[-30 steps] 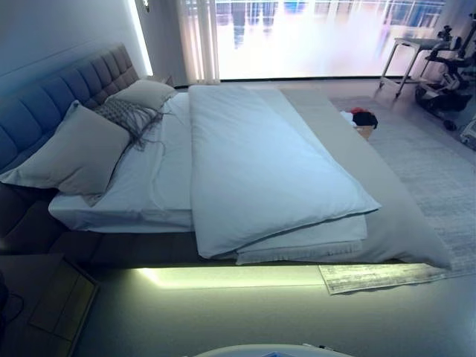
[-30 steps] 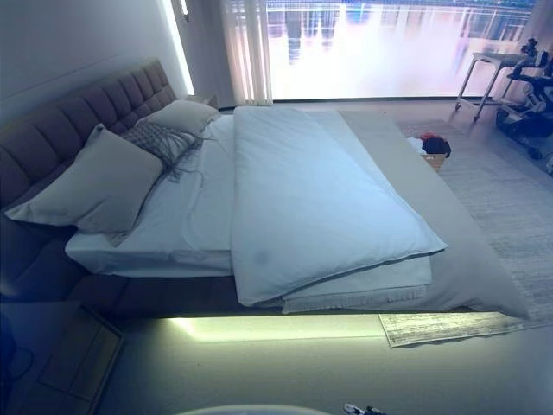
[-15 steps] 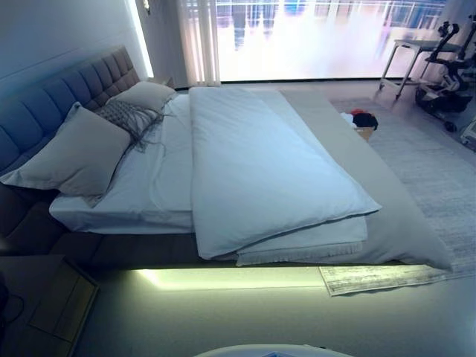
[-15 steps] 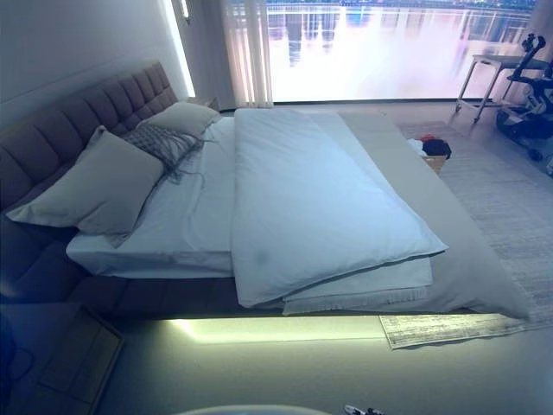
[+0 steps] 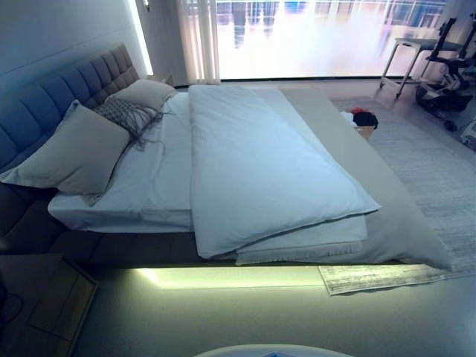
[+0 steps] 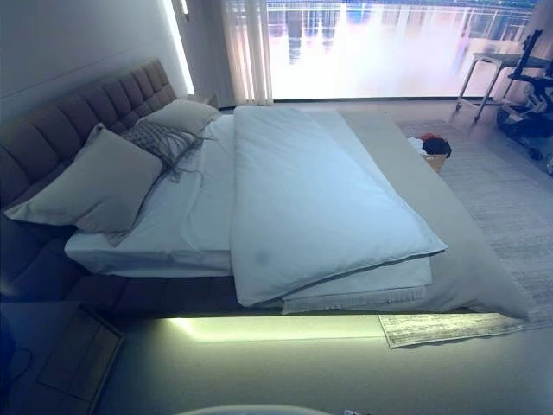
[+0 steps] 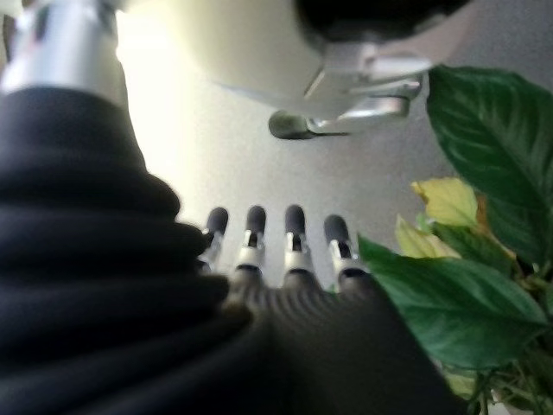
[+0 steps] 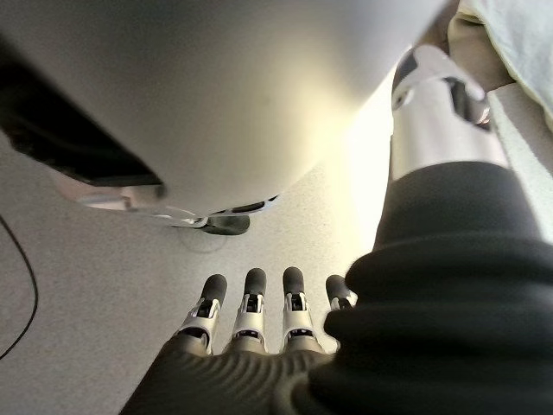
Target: Make the bed neatly
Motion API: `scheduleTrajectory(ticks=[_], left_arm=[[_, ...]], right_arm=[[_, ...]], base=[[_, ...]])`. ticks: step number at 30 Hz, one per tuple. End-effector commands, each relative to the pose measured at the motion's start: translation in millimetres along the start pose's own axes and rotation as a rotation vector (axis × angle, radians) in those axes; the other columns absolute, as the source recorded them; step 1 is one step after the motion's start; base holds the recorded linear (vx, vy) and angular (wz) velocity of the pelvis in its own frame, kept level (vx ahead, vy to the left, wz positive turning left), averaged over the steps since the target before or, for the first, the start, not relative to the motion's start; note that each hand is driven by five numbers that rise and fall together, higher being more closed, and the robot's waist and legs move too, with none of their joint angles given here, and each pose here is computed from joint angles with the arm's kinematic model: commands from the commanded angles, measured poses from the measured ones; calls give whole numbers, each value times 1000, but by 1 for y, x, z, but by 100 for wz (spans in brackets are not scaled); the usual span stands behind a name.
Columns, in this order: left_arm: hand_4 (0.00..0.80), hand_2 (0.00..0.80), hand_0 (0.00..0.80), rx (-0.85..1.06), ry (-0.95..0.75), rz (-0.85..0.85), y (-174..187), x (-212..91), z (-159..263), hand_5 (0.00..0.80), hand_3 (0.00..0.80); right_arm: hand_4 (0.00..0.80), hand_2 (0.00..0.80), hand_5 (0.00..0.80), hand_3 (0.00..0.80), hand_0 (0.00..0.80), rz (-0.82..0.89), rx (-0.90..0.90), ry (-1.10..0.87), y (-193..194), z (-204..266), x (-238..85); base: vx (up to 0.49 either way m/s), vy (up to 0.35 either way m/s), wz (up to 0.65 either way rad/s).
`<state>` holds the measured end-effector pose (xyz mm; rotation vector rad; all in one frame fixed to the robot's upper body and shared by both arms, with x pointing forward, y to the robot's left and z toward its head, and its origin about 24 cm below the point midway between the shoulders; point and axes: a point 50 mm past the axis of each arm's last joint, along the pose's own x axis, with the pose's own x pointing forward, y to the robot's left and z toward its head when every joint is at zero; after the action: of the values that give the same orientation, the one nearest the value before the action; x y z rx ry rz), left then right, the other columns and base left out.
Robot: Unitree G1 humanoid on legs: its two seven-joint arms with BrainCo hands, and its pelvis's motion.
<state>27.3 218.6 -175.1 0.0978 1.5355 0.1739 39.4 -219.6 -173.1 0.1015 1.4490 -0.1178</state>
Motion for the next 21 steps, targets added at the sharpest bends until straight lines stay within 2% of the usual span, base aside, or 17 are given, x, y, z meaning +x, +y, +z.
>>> scheduleTrajectory(ticks=[1,5,7,10,16,21], left_arm=[[0,0,0,19,-60,13,-4,-2,32,0,0],[0,0,0,-20,-123,-1,-7,-3,44,0,0],[0,0,0,-104,-149,-22,-11,-4,50,0,0],[0,0,0,-153,-146,-17,-8,-3,42,0,0],[0,0,0,-246,-84,10,-6,0,15,0,0],[0,0,0,-252,-64,93,1,0,10,0,0]], right_arm=[[0,0,0,0,0,47,-21,0,20,25,3],[0,0,0,0,0,46,-80,45,11,24,1],[0,0,0,0,0,-9,-100,60,-2,26,-1],[0,0,0,0,0,-31,-24,44,-11,28,-3],[0,0,0,0,0,-6,2,54,-10,17,-2],[0,0,0,0,0,-34,5,91,-7,4,-1]], base=[[21,-130,-2],[-9,-133,5],[66,52,18],[259,132,-12],[333,126,-3],[418,281,-25]])
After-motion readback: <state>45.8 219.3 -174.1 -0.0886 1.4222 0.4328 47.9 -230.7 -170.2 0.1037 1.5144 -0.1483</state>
